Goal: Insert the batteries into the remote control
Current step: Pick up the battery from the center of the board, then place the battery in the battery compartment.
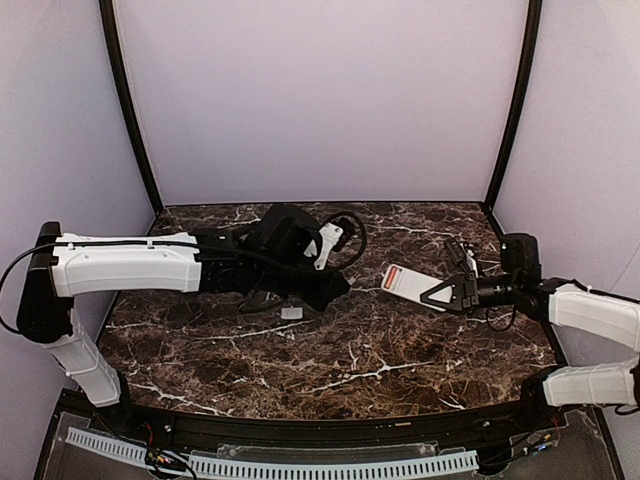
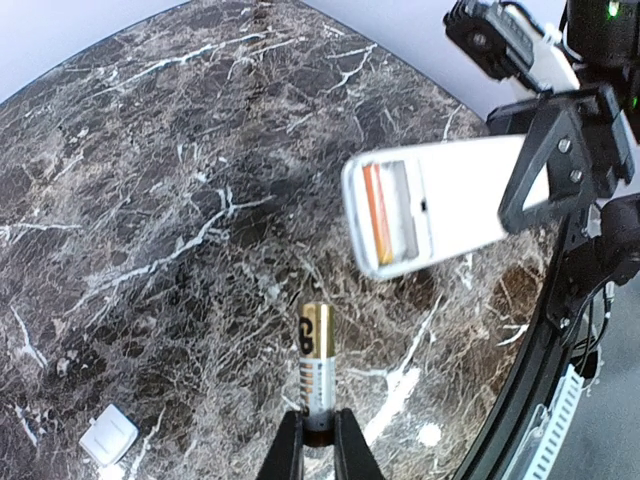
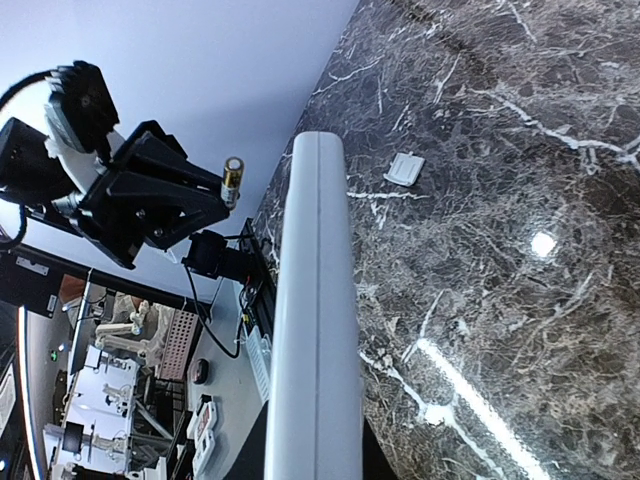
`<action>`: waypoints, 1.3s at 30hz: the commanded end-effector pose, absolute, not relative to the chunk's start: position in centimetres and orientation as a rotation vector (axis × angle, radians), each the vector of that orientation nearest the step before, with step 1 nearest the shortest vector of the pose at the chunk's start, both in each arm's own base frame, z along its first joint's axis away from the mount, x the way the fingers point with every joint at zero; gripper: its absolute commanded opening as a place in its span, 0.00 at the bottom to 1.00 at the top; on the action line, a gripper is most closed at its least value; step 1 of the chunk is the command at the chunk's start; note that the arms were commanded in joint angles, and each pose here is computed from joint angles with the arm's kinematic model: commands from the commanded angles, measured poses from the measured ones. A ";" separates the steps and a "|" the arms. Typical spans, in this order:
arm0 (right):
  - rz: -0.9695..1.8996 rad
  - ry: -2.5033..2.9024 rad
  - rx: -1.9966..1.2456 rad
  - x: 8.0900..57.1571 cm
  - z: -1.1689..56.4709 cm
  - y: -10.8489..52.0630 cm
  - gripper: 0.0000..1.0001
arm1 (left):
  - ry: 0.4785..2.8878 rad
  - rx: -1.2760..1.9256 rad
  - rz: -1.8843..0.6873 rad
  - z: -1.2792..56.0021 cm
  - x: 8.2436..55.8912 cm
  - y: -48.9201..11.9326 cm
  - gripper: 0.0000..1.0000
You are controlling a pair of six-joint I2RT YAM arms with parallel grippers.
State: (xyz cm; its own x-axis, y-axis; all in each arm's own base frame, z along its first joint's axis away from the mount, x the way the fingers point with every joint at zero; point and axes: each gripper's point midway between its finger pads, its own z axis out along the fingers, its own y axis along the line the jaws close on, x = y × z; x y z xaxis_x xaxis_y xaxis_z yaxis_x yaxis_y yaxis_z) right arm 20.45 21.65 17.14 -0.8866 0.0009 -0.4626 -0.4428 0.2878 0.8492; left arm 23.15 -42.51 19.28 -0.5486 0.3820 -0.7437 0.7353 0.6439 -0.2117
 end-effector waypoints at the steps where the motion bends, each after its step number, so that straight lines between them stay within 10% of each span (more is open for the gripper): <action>1: 1.654 2.107 -0.466 20.5 18.3 23.4 0.00 | 2.243 0.815 -0.740 20.4 22.7 -42.5 0.00; 39: 1.750 2.101 -0.550 19.1 17.8 29.9 0.00 | 2.434 0.691 -0.700 17.1 23.3 -43.6 0.03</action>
State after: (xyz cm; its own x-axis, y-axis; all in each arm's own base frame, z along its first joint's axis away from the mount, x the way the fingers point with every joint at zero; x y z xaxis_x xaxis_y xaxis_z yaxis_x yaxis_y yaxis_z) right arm 19.32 28.83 15.63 -0.8982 -0.0682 -0.4342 -0.4372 0.2394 0.8669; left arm 22.92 -43.95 17.06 -0.7303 0.3300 -0.5982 0.6090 0.7112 -0.3512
